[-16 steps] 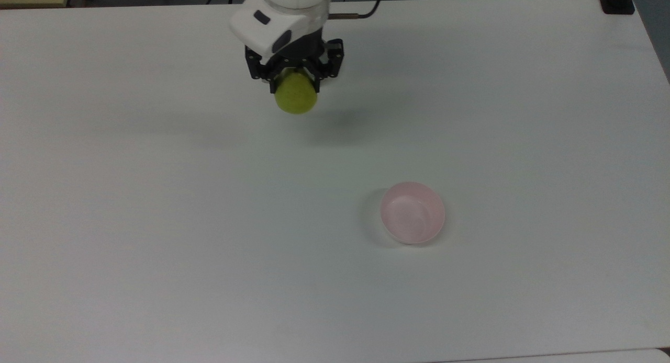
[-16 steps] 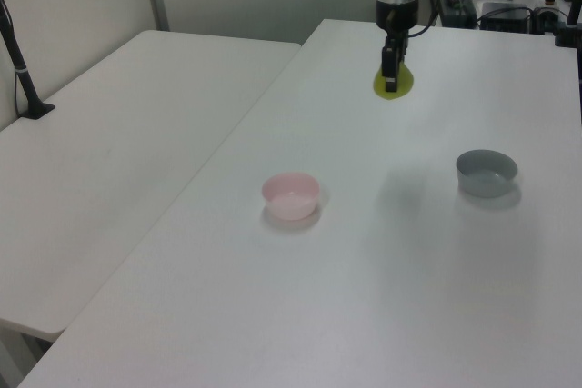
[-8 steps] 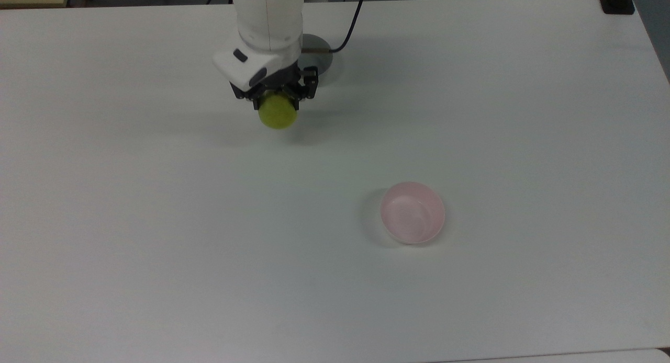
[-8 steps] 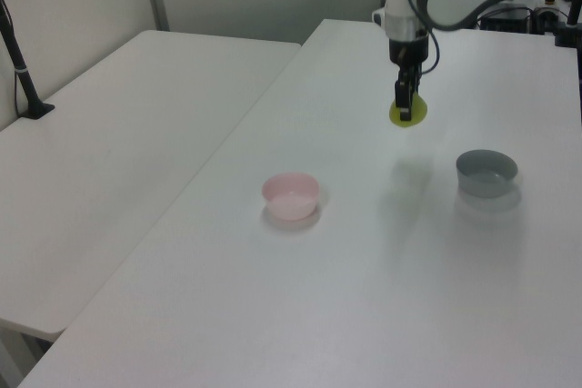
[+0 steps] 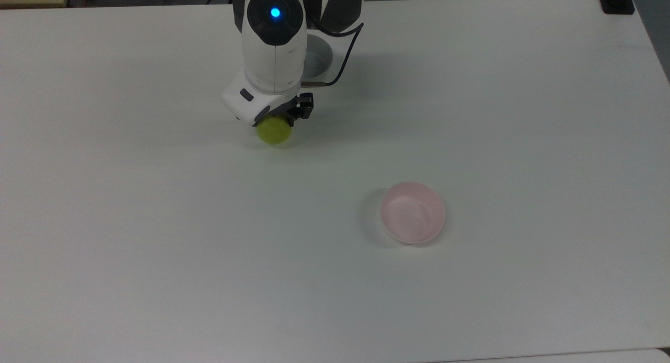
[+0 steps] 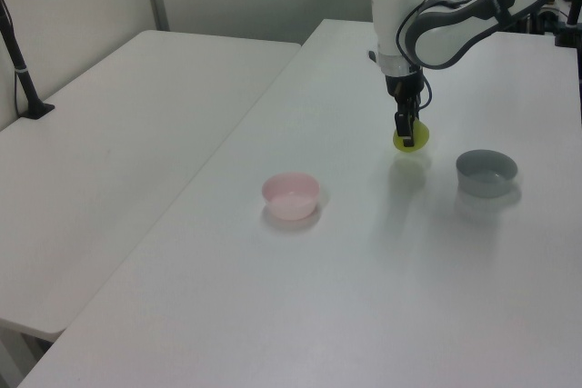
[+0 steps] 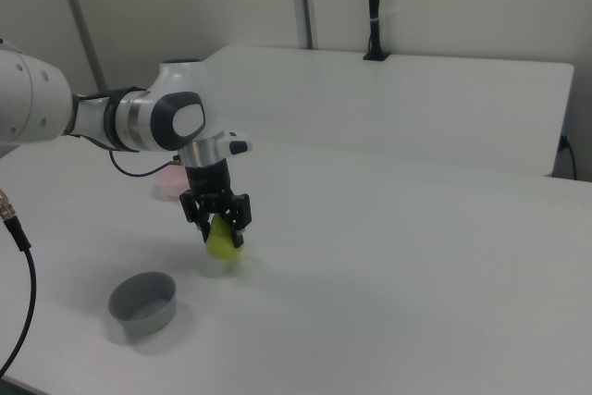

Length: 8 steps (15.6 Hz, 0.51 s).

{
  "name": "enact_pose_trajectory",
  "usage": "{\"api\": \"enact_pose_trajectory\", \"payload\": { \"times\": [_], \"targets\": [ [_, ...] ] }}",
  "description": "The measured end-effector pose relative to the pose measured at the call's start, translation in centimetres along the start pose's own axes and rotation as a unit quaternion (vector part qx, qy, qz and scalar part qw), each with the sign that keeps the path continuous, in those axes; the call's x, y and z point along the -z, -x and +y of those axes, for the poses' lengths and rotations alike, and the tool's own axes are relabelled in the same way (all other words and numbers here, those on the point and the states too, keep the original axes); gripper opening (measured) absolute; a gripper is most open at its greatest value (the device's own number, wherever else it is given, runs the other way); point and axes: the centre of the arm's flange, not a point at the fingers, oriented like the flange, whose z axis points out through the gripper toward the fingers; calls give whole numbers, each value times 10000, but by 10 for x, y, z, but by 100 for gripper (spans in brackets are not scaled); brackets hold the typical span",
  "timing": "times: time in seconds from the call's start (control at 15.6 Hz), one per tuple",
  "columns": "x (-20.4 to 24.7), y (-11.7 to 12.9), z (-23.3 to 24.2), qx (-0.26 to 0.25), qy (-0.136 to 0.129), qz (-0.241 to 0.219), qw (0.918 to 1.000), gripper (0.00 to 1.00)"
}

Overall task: Pick up a pear from the bowl
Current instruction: 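Carry the pear toward the grey bowl and lower it to the table, then open the gripper to release the pear beside the grey bowl and rise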

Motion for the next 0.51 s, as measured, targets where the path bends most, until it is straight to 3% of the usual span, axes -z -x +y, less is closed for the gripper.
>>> {"api": "enact_pose_trajectory", "payload": {
  "times": [0.45,0.51],
  "targets": [
    [-16,-2,3,25,46,-133,9999,73],
    [-15,-2,3,30,46,-129,9999,80]
  ]
}}
